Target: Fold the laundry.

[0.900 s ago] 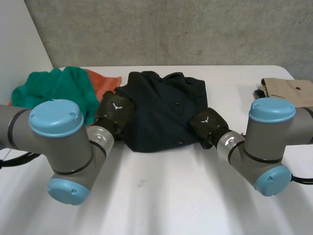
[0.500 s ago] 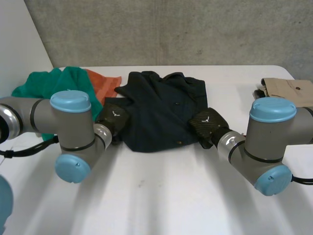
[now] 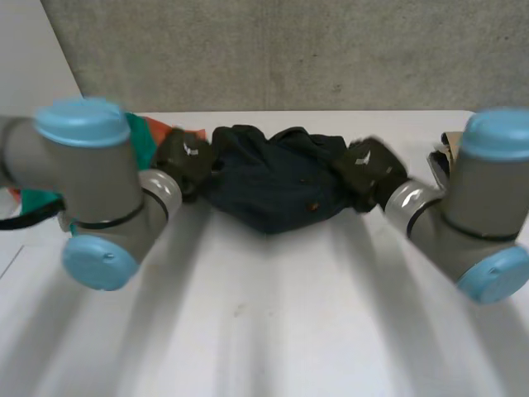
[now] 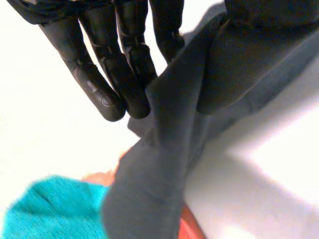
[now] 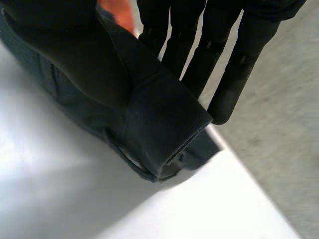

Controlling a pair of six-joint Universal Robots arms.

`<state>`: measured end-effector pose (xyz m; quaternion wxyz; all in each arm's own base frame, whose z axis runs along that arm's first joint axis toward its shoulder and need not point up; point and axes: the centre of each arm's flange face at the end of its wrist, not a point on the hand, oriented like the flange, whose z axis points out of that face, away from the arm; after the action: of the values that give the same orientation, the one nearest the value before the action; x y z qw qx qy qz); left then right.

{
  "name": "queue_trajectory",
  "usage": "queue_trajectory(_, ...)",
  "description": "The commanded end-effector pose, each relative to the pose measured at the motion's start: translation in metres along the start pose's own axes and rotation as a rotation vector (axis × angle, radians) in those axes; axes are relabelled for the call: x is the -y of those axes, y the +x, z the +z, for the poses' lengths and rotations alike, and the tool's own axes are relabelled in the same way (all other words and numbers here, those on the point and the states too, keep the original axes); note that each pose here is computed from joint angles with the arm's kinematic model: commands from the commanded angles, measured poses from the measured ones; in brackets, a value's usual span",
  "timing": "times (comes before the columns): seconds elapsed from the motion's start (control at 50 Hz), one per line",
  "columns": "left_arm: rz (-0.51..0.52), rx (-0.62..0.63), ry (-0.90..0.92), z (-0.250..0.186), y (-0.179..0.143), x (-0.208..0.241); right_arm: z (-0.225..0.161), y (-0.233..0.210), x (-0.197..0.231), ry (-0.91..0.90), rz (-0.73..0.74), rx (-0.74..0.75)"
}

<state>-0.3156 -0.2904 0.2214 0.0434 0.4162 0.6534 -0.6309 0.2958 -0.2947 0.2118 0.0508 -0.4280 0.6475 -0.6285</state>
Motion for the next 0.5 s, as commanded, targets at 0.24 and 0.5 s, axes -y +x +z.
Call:
queue_trajectory(0.24,-0.022,-0.047,-0.067,0.052,0.028,-0.022,0.070,0.015,-0.006,-0.045,0.113,-0.147)
queue_trajectory(0.5,0.014,0.045,-0.081,0.062,0.040,-0.004,0.098,-0.005,-0.019,-0.007,0.098,-0.268)
